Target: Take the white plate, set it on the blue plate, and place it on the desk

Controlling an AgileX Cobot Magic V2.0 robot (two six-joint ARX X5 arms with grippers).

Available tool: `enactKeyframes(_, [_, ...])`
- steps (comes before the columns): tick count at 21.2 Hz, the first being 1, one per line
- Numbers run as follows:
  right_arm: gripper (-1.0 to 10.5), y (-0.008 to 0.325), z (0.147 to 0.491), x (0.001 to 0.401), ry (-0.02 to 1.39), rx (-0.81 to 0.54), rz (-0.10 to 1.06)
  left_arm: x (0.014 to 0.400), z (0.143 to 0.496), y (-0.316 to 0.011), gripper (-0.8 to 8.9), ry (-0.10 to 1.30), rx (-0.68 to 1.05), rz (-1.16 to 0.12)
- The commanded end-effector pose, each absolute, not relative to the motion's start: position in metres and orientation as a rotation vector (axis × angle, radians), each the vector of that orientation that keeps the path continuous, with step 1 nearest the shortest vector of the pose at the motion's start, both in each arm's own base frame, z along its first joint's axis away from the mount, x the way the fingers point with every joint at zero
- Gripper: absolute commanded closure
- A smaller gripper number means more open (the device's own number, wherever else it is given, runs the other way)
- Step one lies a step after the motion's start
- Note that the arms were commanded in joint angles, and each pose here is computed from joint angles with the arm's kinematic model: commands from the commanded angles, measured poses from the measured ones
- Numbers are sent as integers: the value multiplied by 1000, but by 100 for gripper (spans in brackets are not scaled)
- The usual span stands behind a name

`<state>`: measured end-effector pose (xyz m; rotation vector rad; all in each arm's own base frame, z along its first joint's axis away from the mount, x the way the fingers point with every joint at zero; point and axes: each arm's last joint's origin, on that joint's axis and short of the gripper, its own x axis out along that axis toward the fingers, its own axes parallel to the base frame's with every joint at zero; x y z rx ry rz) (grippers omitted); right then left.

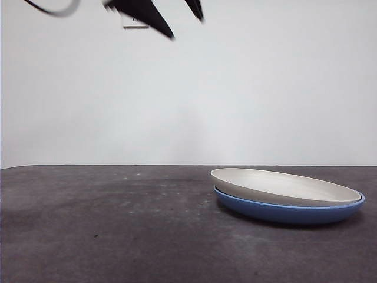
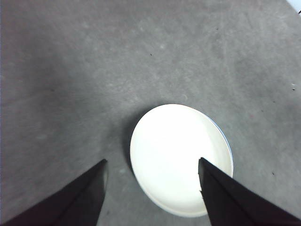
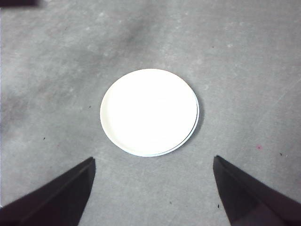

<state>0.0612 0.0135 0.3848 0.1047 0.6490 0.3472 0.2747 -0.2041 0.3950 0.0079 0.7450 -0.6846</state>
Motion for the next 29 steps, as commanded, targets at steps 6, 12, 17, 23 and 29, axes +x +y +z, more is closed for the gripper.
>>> enactKeyframes(6, [545,14,388,62,641,106,350,197,428,-145,505,616,68,-726])
enactKeyframes(12, [545,14,388,62,645,107,353,142,379,-111,506,671,24,-865])
enactKeyframes(17, [545,14,387,61,659,112,360,118,349,-96,505,719,12,-913])
enactKeyframes(23, [545,16,384,76,711,154,361,117,352,-95,505,688,4,-916])
enactKeyframes(29, [545,22,345,142,857,182,336,117,352,-95,505,685,4,-917])
